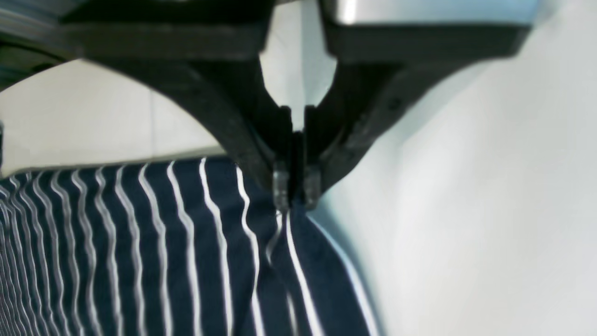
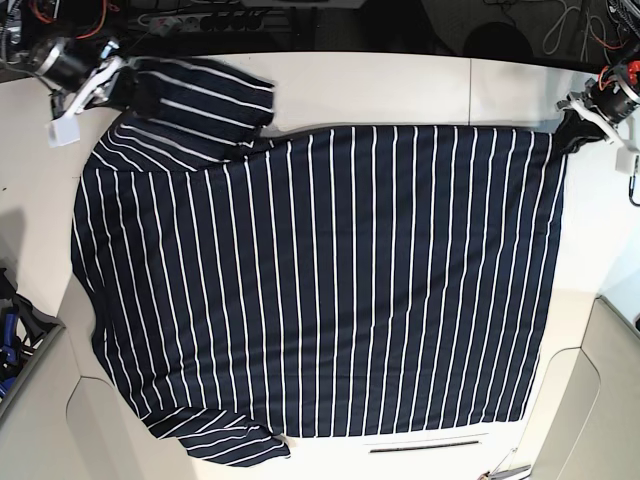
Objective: Fold the T-shirt properly
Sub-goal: 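Lift the shoulder corners with both grippers and pull them back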
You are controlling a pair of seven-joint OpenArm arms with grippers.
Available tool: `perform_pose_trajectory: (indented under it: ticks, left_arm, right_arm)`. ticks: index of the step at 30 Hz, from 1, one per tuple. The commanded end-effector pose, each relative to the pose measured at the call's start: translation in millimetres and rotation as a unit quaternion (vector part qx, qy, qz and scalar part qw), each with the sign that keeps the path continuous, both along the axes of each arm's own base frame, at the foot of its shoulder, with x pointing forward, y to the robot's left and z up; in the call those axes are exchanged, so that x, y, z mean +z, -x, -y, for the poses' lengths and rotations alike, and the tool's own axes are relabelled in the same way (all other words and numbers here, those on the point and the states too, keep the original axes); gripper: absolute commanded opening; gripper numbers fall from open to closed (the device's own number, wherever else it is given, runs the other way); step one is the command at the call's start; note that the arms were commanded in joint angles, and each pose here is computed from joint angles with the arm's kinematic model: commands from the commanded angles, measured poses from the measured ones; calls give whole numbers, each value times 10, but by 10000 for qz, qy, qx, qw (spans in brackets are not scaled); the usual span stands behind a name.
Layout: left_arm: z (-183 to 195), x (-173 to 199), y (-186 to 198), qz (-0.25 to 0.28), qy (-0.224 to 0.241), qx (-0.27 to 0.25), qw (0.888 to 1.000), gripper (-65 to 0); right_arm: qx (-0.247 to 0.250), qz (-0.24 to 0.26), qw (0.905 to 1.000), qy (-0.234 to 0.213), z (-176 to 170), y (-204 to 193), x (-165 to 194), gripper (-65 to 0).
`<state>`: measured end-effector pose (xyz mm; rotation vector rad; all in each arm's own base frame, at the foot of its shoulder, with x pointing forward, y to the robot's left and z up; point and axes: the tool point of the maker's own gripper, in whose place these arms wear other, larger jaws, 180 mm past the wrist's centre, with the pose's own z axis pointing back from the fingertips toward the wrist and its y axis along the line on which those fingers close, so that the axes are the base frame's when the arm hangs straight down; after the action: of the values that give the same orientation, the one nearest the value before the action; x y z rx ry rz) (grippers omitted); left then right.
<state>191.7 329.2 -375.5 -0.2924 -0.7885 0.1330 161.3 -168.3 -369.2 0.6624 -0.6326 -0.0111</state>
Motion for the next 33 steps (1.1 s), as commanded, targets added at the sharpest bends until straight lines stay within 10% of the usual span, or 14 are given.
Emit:
perform_pose_trajectory:
  ticks: [1, 22, 33]
  left_arm:
    - [-85, 217, -115, 360, -139, -5, 9993, -650]
    - [-350, 721, -712, 1294, -1045, 15, 9861, -650]
    - [-244, 680, -1271, 1447, -1848, -176, 9719, -650]
  right_arm:
    - [-70, 350, 9994, -29, 61, -99, 195, -650]
    - [-97, 1691, 9849, 370, 152, -1055, 746, -650]
    - [-537, 1654, 9847, -148, 345, -1756, 662, -650]
